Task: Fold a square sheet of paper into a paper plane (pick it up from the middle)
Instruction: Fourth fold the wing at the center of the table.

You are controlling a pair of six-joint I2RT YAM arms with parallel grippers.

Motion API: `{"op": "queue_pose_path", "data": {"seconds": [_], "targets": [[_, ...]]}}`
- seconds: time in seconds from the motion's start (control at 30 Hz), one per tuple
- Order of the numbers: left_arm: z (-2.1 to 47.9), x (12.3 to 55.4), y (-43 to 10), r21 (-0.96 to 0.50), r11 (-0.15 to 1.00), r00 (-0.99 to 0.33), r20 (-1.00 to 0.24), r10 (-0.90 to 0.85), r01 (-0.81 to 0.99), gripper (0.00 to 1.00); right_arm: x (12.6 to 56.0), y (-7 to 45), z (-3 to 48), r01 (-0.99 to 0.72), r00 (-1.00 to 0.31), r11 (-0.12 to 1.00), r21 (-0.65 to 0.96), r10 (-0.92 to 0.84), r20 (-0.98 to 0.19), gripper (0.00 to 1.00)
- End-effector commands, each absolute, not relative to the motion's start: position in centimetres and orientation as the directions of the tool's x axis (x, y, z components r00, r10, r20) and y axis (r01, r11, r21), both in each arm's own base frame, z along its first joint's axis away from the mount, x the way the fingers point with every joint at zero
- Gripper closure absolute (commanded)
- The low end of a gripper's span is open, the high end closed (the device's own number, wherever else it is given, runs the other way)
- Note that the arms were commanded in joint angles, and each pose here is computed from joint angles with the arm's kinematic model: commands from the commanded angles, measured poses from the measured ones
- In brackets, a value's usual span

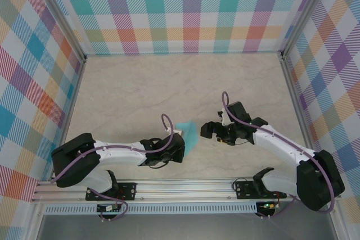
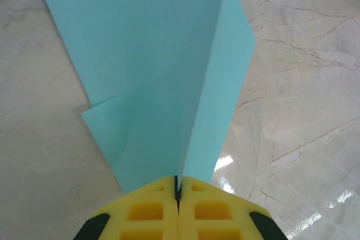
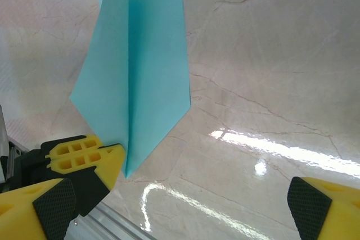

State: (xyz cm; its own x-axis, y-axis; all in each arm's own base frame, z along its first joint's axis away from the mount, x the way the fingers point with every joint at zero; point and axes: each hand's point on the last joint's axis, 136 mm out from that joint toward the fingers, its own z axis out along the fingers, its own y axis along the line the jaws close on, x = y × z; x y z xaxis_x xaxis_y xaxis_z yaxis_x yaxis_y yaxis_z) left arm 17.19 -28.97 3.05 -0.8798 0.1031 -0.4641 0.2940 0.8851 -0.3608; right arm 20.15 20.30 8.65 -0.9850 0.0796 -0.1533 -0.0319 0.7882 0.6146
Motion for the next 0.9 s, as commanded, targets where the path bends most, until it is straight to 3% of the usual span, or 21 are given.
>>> {"op": "queue_pose_path", "data": {"seconds": [0.0, 0.33, 0.5, 0.6, 0.87], "targets": [[3.7, 17.7, -29.2, -0.392, 0.876, -0.878, -0.474, 0.071, 0.282, 0.95, 21.1, 20.4, 9.5, -0.058, -0.975, 0.79, 0.61, 0.086, -0.204, 0.0], [4.8, 17.9, -28.6, -0.434, 0.855, -0.873, -0.487, 0.044, 0.285, 0.96, 22.1, 21.4, 11.6, -0.242, -0.924, 0.733, 0.636, 0.027, -0.381, 0.0], [4.3, 17.9, -28.7, -0.428, 0.857, -0.878, -0.476, 0.057, 0.288, 0.96, 21.9, 21.4, 11.1, -0.218, -0.948, 0.763, 0.608, -0.017, -0.318, 0.01], [3.9, 17.8, -28.9, -0.424, 0.859, -0.884, -0.463, 0.067, 0.287, 0.96, 21.7, 22.3, 10.5, -0.21, -0.961, 0.737, 0.642, -0.036, -0.273, 0.07], [3.0, 17.5, -29.5, -0.431, 0.852, -0.896, -0.433, 0.095, 0.298, 0.96, 21.1, 22.8, 10.7, -0.241, -0.952, 0.686, 0.686, -0.032, -0.303, 0.12]]}}
